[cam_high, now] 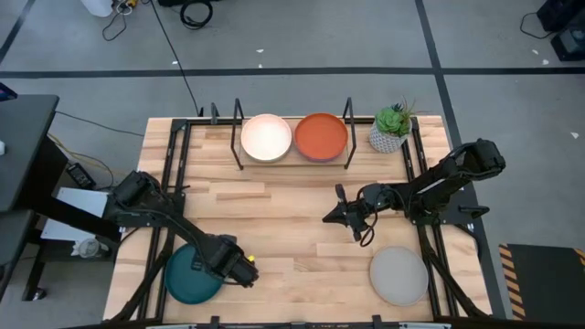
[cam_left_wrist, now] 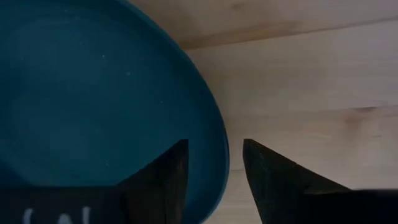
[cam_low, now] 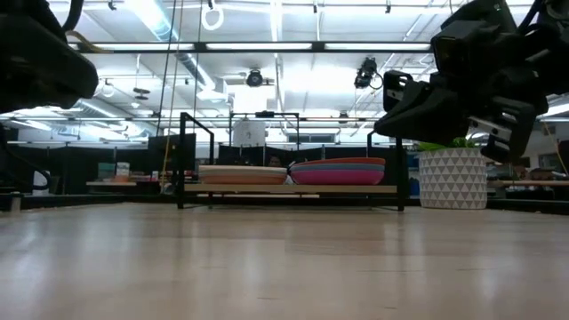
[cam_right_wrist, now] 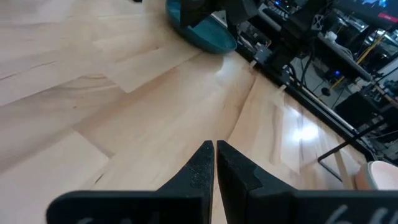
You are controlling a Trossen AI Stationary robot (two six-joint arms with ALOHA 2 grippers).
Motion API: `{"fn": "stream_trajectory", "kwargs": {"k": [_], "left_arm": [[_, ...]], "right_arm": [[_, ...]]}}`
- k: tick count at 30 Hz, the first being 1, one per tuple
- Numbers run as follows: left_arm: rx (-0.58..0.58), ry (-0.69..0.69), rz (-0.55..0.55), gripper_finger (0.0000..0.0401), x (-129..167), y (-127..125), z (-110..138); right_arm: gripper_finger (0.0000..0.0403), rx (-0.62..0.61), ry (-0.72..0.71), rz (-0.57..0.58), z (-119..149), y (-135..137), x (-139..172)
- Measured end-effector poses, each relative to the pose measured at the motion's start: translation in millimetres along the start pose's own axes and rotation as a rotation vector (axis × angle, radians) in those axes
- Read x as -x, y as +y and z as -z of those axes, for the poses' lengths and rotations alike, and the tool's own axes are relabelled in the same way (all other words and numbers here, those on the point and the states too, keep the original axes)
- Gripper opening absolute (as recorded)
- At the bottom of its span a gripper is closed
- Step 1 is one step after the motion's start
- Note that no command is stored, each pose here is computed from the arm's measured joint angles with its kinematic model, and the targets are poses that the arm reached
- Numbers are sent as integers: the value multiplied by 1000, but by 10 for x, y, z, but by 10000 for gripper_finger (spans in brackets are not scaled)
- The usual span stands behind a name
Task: Place and stack plates onto a shelf
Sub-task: Stack the dark blue plate on top of the dark orange plate on the shelf
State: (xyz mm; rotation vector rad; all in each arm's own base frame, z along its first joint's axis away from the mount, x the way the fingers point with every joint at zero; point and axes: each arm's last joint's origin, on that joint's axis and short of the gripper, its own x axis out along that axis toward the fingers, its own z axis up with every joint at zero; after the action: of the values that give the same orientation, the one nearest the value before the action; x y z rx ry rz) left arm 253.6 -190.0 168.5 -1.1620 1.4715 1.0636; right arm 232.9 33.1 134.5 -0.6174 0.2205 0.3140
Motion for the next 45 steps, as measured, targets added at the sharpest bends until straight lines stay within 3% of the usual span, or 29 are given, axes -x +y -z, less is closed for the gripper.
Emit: {"fn": "stream_trajectory", "kwargs": {"k": [10, 15, 19, 26, 28, 31, 36, 40, 45], "left_arm": [[-45, -22, -62, 127, -177, -27, -2], [-99, -5, -63, 79, -192, -50, -15], [-159, 23, -58, 18, -112, -96, 2], [-322, 58, 49, 17, 240, -298, 121], [-393, 55, 95, 16, 383, -363, 162], [-590, -2, 176, 15, 599, -462, 187], [-987, -298, 264, 14, 909, -630, 90], [-1193, -518, 229, 14, 1109, -741, -96], [-1309, -726, 80, 16, 1243, -846, -496]], "right_arm": [[25, -23, 5, -3, 4, 4, 0], [25, -24, 5, -4, 5, 4, 0], [25, -24, 5, -4, 5, 4, 0], [25, -24, 5, -3, 5, 4, 0], [25, -25, 6, -3, 5, 4, 0], [25, -25, 6, -3, 5, 4, 0], [25, -49, 14, -9, 13, 10, 0], [25, -98, 47, -30, 43, 32, 1], [25, -177, 77, -62, 55, 85, 2]]}}
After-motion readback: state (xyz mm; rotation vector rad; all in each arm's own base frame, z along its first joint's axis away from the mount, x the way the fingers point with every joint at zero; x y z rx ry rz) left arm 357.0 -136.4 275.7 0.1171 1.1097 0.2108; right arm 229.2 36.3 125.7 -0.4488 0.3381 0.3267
